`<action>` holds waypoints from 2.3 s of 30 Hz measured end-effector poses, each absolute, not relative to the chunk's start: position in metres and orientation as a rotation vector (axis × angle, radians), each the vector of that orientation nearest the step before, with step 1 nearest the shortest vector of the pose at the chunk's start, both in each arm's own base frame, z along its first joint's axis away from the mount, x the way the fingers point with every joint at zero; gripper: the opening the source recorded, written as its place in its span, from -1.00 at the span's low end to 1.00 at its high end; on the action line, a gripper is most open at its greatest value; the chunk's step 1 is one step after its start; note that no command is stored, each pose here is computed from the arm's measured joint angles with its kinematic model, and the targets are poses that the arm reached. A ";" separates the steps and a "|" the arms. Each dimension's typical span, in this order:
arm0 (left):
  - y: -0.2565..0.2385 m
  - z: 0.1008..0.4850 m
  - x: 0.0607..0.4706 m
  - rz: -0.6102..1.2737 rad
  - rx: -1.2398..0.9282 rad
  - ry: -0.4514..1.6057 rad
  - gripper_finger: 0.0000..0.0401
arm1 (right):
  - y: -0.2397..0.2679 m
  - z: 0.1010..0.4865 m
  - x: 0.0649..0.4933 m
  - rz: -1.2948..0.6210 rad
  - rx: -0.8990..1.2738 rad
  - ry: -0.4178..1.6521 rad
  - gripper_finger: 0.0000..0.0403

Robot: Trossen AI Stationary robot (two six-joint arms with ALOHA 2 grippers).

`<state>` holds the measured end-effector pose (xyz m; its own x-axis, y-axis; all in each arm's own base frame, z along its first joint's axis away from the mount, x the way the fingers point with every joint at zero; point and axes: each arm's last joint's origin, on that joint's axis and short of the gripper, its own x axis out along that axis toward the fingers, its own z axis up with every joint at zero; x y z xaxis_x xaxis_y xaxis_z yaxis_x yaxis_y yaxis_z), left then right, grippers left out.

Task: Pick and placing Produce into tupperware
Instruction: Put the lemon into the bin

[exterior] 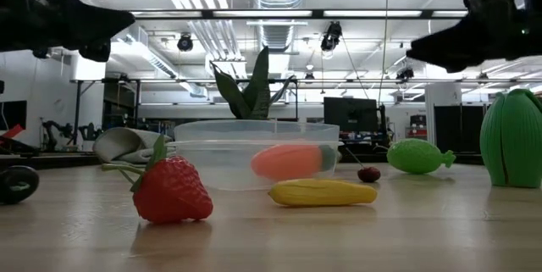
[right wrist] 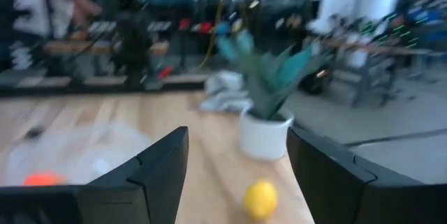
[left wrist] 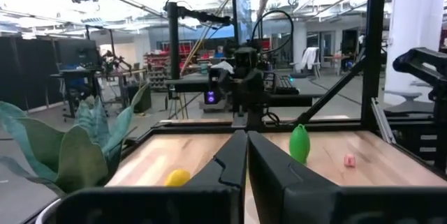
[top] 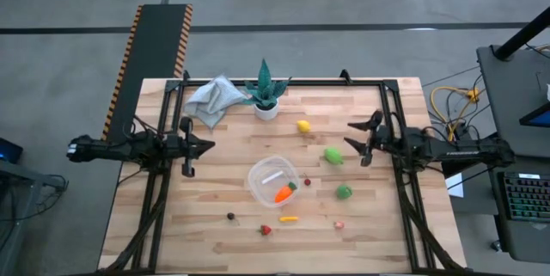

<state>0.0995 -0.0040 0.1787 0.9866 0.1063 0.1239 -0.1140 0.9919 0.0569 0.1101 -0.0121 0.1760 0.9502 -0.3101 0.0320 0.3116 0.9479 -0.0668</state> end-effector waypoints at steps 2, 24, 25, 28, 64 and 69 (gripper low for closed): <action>-0.004 0.178 0.100 0.126 0.064 -0.115 -1.00 | -0.013 0.179 0.111 -0.347 -0.069 -0.037 0.17; 0.000 0.178 0.099 0.260 0.144 -0.094 -1.00 | -0.093 0.241 0.253 -0.588 0.069 0.655 0.51; 0.000 0.179 0.099 0.270 0.143 -0.097 -1.00 | -0.100 0.239 0.259 -0.562 0.102 0.675 0.51; 0.001 0.180 0.098 0.285 0.147 -0.102 -1.00 | -0.116 0.234 0.272 -0.511 0.194 0.746 0.48; 0.001 0.180 0.098 0.288 0.162 -0.105 -1.00 | -0.127 0.191 0.352 -0.529 0.345 1.232 0.44; 0.001 0.180 0.098 0.288 0.162 -0.103 -1.00 | -0.128 0.177 0.355 -0.523 0.339 1.273 0.47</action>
<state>0.0980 0.0009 0.1796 0.9537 0.2739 0.1240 -0.2904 0.9459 0.1445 0.3548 -0.1282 0.1773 0.2013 -0.1826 -0.9624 0.5470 0.8360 -0.0442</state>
